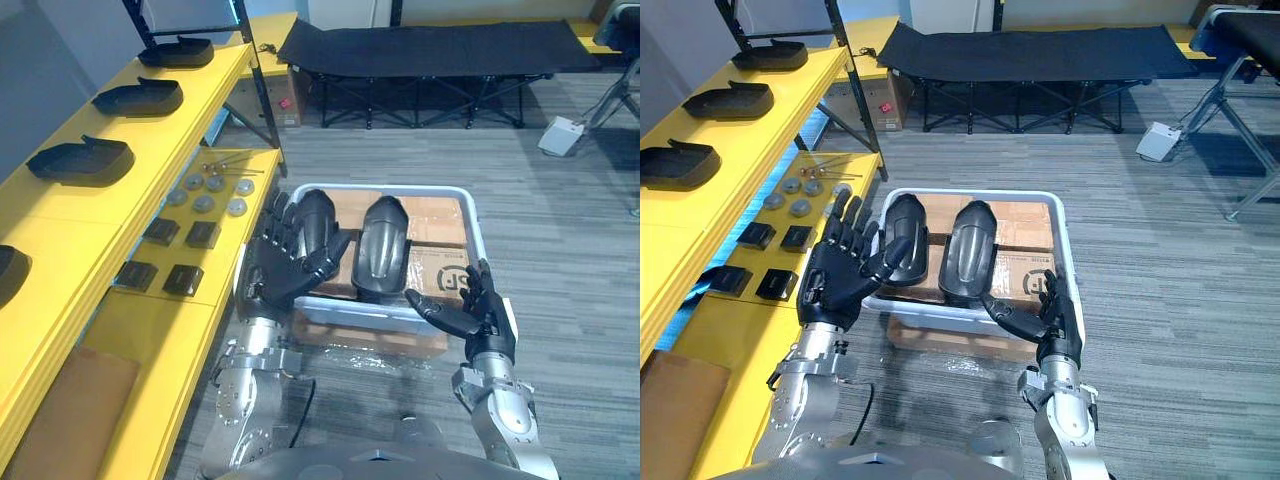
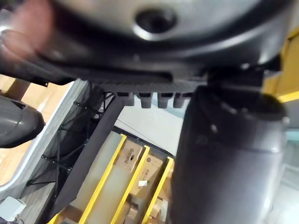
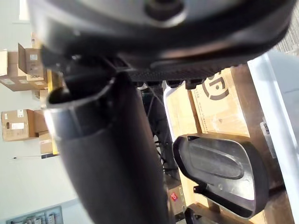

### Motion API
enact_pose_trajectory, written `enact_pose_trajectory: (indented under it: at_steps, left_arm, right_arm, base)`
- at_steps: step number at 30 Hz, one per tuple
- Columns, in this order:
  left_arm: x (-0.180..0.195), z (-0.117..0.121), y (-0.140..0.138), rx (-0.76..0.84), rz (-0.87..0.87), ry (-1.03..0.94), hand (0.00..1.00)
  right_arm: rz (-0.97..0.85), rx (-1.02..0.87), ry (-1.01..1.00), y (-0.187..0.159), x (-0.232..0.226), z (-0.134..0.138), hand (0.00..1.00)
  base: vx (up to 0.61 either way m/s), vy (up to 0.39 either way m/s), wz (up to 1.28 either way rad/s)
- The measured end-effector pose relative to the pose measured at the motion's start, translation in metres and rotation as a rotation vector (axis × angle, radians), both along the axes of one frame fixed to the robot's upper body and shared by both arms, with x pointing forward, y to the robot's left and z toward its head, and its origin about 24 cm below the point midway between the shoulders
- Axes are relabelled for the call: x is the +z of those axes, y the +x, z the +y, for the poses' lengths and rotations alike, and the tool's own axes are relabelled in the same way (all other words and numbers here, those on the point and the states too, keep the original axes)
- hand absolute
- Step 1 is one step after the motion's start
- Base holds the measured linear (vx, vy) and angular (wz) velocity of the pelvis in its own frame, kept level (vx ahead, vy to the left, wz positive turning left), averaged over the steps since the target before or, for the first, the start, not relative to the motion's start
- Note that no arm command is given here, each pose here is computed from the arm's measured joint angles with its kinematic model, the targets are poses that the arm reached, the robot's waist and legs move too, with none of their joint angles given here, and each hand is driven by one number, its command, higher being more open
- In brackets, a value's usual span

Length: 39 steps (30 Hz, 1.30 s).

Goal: Walk over and take three plastic housings, then place them on the shelf

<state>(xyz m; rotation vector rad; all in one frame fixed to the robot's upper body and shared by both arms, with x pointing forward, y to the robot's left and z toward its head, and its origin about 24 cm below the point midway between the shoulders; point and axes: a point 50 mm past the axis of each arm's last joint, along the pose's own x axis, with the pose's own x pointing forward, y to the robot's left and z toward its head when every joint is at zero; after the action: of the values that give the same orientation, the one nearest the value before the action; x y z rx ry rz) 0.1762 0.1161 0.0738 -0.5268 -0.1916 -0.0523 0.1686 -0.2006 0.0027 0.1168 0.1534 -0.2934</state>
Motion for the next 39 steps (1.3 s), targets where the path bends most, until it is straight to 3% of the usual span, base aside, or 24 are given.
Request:
enact_pose_trajectory:
  at_steps: [6,9,15,17,21,27,39]
  left_arm:
    - [-0.001,0.012,0.001,-0.048,-0.022,0.061,1.0]
    - [0.003,0.01,0.004,-0.09,-0.06,0.099,1.0]
    - [0.022,0.005,0.02,-0.153,-0.177,0.165,1.0]
    - [0.023,0.005,0.021,-0.166,-0.183,0.177,1.0]
    - [0.017,0.001,0.021,-0.245,-0.138,0.221,1.0]
    - [-0.004,0.004,0.029,-0.232,-0.04,0.245,1.0]
    - [-0.046,-0.004,0.034,-0.248,0.163,0.242,1.0]
  right_arm:
    - [0.083,0.008,0.025,0.01,-0.021,0.008,1.0]
    - [0.127,-0.083,0.009,0.025,-0.032,-0.003,1.0]
    - [0.07,-0.36,-0.045,0.088,-0.004,-0.069,1.0]
    - [0.053,-0.384,-0.065,0.1,0.009,-0.079,1.0]
    - [0.02,-0.427,-0.118,0.119,0.032,-0.101,1.0]
    - [-0.024,-0.425,-0.141,0.143,0.069,-0.127,1.0]
    - [0.092,-0.47,-0.156,0.164,0.11,-0.167,1.0]
  base:
    - [-0.07,0.075,-0.15]
    - [-0.07,0.034,0.22]
    - [-0.13,0.008,0.21]
    - [-0.12,-0.001,0.14]
    - [-0.06,-0.009,0.17]
    - [0.0,0.015,0.08]
    - [-0.07,0.034,0.07]
